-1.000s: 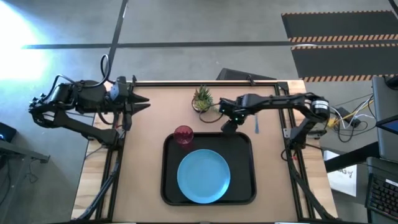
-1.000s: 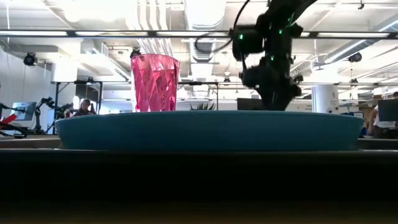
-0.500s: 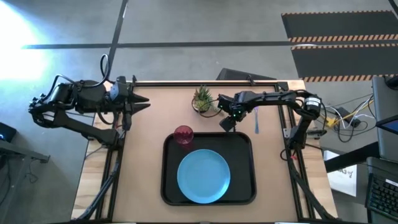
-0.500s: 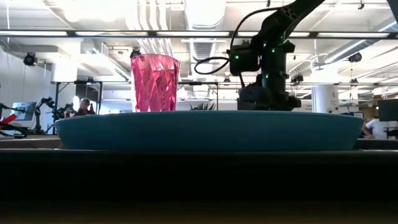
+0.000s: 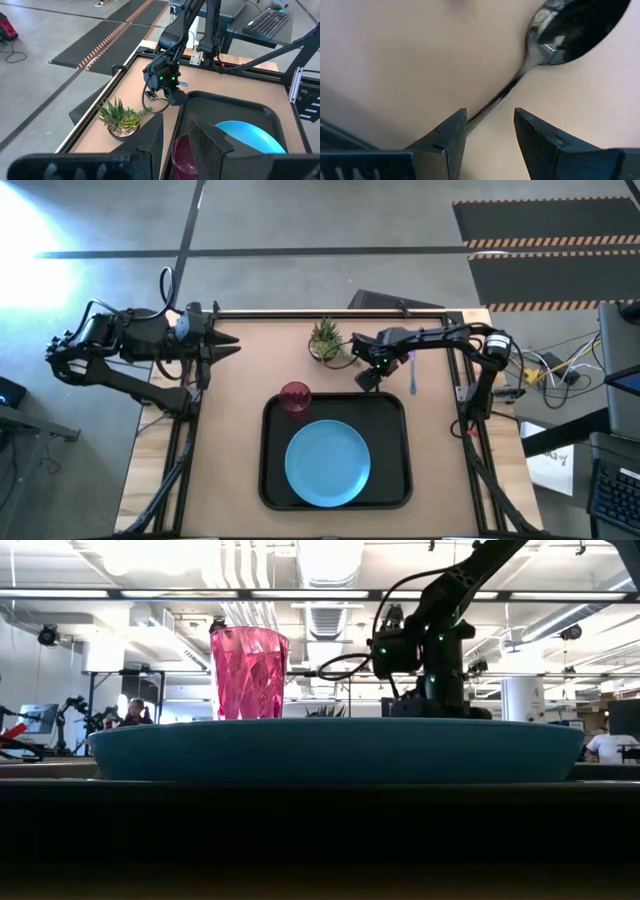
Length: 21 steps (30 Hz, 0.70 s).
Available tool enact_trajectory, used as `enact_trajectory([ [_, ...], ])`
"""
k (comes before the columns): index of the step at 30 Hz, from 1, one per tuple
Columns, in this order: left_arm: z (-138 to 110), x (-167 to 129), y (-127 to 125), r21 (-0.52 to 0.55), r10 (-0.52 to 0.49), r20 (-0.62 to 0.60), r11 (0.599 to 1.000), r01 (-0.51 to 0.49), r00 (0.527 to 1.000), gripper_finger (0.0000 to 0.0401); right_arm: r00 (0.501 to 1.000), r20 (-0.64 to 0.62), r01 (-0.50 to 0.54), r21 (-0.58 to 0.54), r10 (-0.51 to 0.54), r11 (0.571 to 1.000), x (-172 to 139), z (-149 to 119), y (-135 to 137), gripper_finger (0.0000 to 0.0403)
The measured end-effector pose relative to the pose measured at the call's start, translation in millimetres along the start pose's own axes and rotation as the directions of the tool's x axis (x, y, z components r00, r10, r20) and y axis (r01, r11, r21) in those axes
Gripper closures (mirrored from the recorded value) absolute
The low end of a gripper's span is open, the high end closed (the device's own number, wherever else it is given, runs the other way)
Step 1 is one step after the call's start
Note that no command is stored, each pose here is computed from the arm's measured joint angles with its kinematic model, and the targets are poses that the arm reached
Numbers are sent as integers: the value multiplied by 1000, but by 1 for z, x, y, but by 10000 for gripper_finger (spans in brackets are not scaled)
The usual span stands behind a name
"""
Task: Pick and place plate/cup/fork/spoon on tray
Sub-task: Put the black spoon to the right of the blue plate on the black serving tray
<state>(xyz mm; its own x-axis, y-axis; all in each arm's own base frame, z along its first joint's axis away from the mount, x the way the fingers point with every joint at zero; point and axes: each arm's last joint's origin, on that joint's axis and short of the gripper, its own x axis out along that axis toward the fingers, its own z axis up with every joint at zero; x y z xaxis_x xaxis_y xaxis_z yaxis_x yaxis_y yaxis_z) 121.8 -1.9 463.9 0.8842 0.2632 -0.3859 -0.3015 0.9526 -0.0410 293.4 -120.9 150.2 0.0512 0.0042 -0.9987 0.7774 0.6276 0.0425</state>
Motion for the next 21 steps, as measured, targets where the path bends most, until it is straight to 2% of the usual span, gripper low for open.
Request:
enact_trajectory([
  [15,0,0,0,5,0,-1,1000,0,1000,328,999,39,-11,61,8,998,9,-2,-3,251],
  [18,0,0,0,8,0,-1,1000,0,1000,328,999,50,-12,80,8,997,10,-1,-3,269],
  [21,0,0,0,8,0,-2,1000,0,1000,328,998,64,-12,94,6,995,10,0,-2,307],
])
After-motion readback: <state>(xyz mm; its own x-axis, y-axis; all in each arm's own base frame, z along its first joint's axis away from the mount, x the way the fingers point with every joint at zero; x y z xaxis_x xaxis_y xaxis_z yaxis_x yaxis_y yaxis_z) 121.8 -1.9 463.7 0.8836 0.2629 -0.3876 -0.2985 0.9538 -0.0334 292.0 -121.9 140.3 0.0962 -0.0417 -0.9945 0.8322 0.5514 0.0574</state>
